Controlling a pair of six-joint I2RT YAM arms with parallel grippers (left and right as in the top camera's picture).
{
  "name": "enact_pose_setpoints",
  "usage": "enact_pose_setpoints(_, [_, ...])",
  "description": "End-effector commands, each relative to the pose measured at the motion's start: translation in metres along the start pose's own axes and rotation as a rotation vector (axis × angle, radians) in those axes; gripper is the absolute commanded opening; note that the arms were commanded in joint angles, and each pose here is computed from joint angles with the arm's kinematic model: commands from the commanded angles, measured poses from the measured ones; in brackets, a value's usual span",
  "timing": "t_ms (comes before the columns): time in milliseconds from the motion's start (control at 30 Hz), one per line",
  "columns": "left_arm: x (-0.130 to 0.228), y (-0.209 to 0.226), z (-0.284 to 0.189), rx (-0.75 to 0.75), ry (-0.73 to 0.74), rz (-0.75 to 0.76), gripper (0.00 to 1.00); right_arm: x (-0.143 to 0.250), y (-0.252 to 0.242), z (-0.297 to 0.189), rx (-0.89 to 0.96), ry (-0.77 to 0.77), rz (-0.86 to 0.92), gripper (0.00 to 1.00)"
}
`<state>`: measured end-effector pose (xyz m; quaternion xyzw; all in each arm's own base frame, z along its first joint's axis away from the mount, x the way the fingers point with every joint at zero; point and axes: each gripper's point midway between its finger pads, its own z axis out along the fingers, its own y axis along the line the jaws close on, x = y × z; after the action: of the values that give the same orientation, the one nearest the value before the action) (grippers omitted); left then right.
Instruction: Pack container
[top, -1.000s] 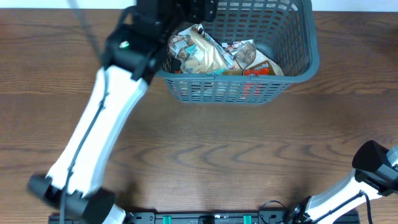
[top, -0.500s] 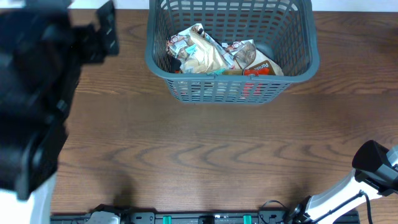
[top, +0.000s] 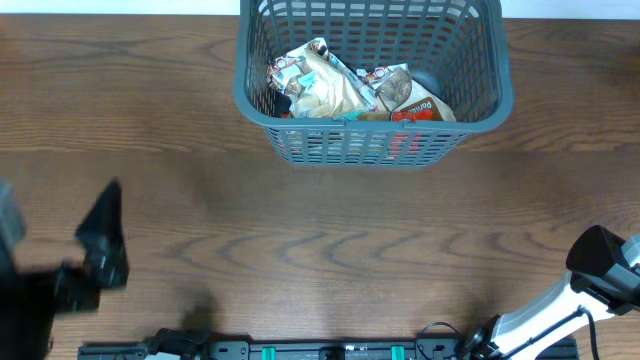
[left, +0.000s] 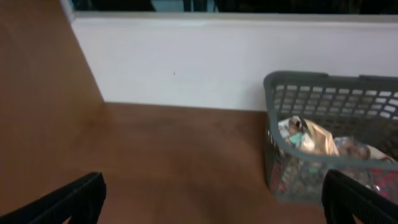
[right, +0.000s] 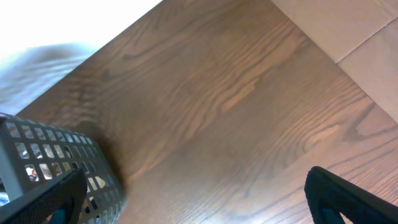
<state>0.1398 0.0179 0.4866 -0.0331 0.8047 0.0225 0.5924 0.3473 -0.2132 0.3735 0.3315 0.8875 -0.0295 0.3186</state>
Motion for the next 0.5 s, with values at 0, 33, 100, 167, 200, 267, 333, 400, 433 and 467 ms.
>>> enact_pose_setpoints(0, [0.008, 0.009, -0.023, -0.007, -0.027, -0.079, 0.98, 0.001, -0.001, 0.002, -0.001, 0.008, 0.017, 0.99])
enact_pose_setpoints(33, [0.011, 0.010, -0.028, -0.007, -0.030, -0.086, 0.99, 0.001, -0.001, 0.002, -0.001, 0.008, 0.017, 0.99])
enact_pose_setpoints(100, [0.017, 0.014, -0.039, -0.005, -0.041, -0.122, 0.99, 0.001, -0.001, 0.002, -0.001, 0.008, 0.017, 0.99])
enact_pose_setpoints(167, [0.022, 0.017, -0.048, -0.003, -0.050, -0.130, 0.99, 0.001, -0.001, 0.002, -0.001, 0.008, 0.017, 0.99])
enact_pose_setpoints(200, [0.024, 0.017, -0.051, -0.003, -0.051, -0.130, 0.99, 0.001, -0.001, 0.002, -0.001, 0.008, 0.017, 0.99])
enact_pose_setpoints(267, [0.031, 0.019, -0.053, -0.005, -0.033, -0.126, 0.98, 0.001, -0.001, 0.002, -0.001, 0.008, 0.017, 0.99])
enact_pose_setpoints(333, [0.040, 0.020, -0.054, -0.011, 0.003, -0.115, 0.99, 0.001, -0.001, 0.002, -0.001, 0.008, 0.017, 0.99])
enact_pose_setpoints(400, [0.052, 0.021, -0.054, -0.018, 0.052, -0.102, 0.99, 0.001, -0.001, 0.002, -0.001, 0.008, 0.017, 0.99])
enact_pose_setpoints(433, [0.058, 0.021, -0.054, -0.022, 0.078, -0.094, 0.99, 0.001, -0.001, 0.002, -0.001, 0.008, 0.017, 0.99])
enact_pose_setpoints(467, [0.063, 0.022, -0.054, -0.025, 0.098, -0.089, 0.99, 0.001, -0.001, 0.002, -0.001, 0.008, 0.017, 0.99])
